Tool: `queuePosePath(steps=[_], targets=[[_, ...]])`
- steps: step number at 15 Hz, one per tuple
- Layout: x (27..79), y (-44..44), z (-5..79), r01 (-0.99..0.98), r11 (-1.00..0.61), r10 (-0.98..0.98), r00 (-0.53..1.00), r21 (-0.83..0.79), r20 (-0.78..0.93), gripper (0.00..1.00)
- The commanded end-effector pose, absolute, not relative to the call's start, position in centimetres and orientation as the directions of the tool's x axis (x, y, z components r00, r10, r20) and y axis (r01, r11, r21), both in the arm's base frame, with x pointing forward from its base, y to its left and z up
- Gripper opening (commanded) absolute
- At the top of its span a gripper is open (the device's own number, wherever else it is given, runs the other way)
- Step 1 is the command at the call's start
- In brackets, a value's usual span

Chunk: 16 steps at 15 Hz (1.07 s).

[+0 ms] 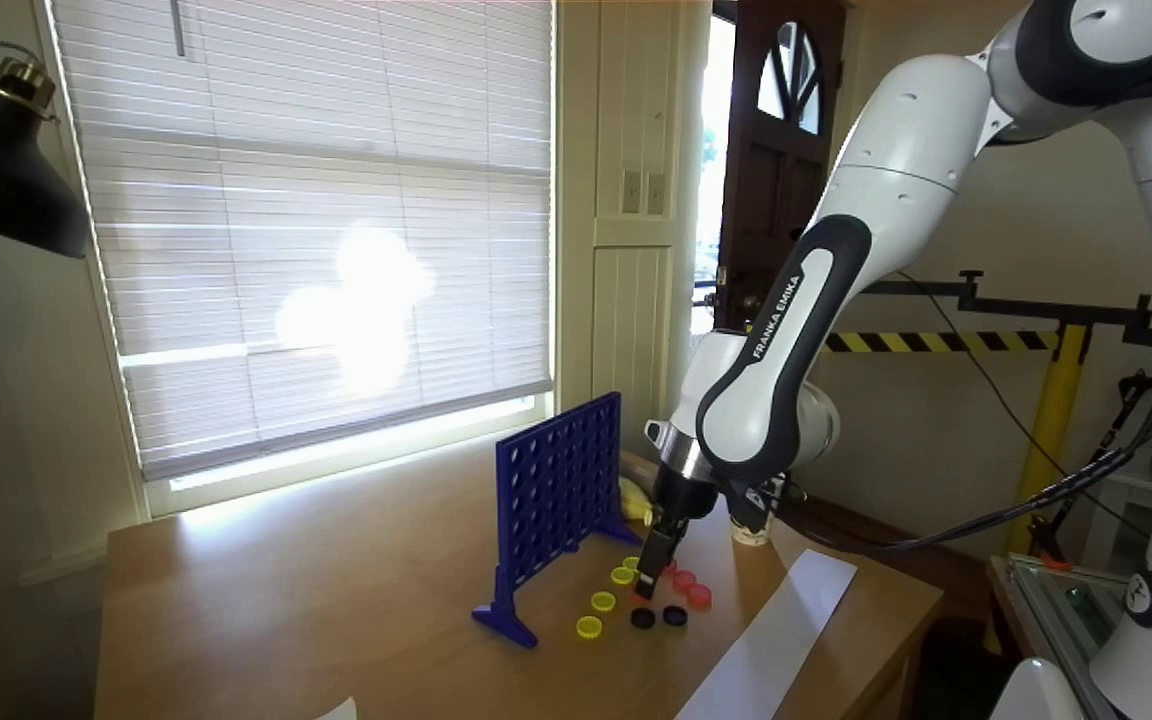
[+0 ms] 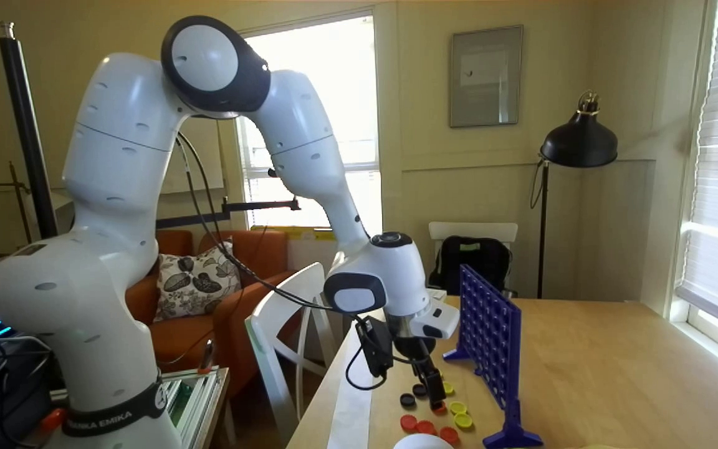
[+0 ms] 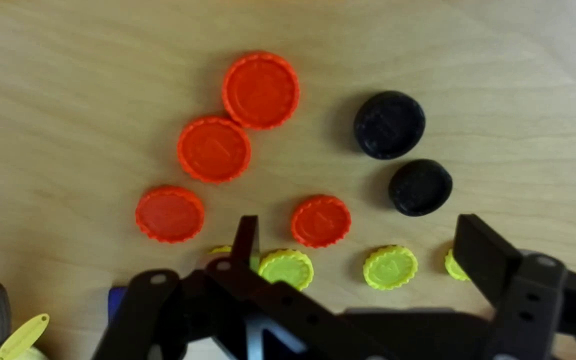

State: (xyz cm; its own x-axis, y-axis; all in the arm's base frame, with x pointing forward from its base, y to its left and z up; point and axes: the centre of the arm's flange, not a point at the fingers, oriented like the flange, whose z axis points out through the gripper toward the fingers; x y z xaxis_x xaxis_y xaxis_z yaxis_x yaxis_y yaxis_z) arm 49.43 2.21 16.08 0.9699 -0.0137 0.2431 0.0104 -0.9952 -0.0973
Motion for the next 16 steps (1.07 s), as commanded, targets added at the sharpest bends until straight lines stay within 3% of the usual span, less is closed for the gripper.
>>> queuePosePath(steps=[1,16], targets=[[50.2,1.8,14.5,0.041,-0.995,0.014,0.958,-0.091,0.285,1.0],[51.2,0.9,13.1,0.037,-0.994,0.003,0.949,-0.1,0.317,1.0]])
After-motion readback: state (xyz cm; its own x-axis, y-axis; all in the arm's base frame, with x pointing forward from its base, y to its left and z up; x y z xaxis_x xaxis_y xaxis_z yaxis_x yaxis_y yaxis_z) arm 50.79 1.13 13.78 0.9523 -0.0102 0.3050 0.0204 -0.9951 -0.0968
